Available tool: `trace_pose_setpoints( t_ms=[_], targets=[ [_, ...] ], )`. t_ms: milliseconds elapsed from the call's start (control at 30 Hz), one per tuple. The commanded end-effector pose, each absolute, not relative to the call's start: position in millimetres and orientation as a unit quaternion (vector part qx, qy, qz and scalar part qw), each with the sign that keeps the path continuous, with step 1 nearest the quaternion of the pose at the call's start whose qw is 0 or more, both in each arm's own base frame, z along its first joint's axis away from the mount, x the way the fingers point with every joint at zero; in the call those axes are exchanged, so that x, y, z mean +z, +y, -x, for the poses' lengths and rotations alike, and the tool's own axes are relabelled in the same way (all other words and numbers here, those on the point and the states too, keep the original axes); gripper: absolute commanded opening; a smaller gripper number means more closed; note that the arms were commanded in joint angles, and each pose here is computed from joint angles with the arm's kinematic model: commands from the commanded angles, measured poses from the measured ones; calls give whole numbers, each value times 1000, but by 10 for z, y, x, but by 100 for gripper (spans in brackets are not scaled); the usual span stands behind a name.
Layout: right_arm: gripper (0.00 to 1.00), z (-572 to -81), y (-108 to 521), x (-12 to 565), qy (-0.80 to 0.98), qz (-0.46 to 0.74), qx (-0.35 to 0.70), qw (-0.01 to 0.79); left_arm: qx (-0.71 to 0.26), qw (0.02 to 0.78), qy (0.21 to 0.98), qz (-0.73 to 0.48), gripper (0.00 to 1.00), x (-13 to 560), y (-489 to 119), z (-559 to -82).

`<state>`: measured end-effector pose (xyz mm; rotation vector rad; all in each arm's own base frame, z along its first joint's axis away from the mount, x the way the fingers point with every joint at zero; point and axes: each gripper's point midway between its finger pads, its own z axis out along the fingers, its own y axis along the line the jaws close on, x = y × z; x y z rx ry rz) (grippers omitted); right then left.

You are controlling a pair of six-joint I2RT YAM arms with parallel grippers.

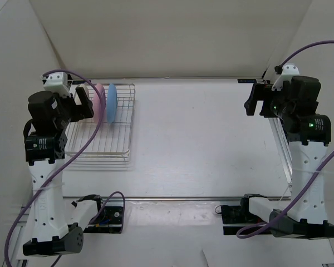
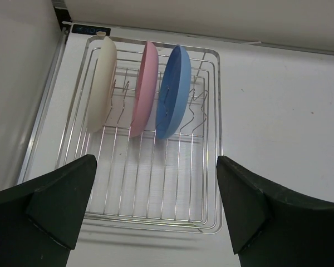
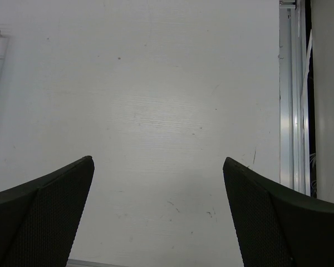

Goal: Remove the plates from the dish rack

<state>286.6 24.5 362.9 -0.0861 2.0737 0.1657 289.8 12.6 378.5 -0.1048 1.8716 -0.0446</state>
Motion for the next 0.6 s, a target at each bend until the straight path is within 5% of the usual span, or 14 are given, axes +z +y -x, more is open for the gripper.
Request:
trace_pose_setpoints(
  t_ms=[0,567],
  targets=[
    [100,-2938,209,3740,851,19,65,522,3,597,799,70,100,3794,247,-2895],
    [100,-2902,137,3551,844,24,41,535,55,590,804,47,100,3821,483,-3366]
  ],
)
